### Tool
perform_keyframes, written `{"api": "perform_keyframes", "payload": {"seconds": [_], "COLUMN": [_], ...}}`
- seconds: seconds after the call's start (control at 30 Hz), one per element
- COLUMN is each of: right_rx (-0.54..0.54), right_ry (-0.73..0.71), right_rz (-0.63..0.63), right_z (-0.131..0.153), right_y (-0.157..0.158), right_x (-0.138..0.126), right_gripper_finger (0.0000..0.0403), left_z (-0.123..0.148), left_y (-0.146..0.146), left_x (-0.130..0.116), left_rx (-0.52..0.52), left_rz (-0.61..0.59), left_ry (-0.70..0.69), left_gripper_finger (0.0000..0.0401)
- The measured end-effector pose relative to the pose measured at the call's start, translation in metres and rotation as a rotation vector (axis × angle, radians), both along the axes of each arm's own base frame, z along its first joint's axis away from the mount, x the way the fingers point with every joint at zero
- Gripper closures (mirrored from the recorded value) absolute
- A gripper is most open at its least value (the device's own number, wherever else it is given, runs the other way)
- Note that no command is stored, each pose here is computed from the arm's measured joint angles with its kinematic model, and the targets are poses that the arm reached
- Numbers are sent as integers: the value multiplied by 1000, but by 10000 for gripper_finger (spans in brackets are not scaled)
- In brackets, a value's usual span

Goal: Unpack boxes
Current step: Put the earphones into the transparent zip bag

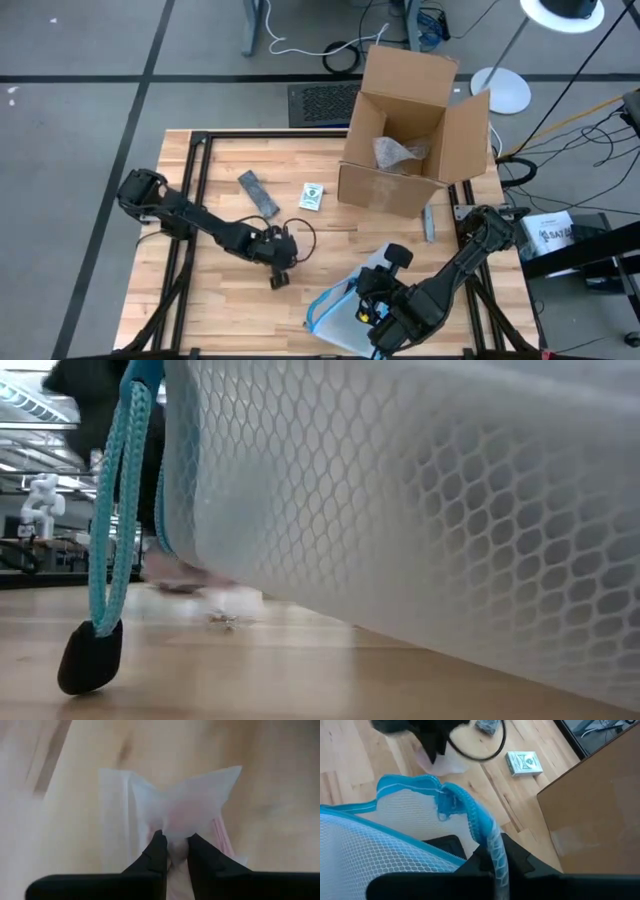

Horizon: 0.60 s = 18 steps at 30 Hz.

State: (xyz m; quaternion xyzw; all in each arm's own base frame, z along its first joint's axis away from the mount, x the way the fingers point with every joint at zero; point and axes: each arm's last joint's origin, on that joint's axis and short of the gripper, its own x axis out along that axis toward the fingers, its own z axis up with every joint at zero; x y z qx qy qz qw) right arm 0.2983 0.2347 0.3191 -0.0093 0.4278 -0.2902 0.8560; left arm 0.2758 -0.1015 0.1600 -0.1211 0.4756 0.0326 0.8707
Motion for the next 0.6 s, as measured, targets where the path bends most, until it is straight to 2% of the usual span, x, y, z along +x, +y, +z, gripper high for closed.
{"api": "perform_keyframes", "payload": {"seconds": [0.13,0.33,0.47,0.6], "right_rx": [14,23,23,23], "right_ry": [12,20,20,19], "right_rz": [-11,-29,-37,-42], "right_z": [0,-1,-1,-1], "right_y": [-3,-8,-11,-12], "right_x": [2,6,8,9], "right_gripper_finger": [403,403,403,403], "left_z": [43,113,133,134], "left_y": [-23,-63,-94,-110], "left_x": [0,-18,-24,-12], "left_rx": [-21,-24,-91,-183], "left_rz": [-59,-147,-291,-353], "left_ry": [-143,-392,-549,-672], "left_gripper_finger": [356,356,356,356]}}
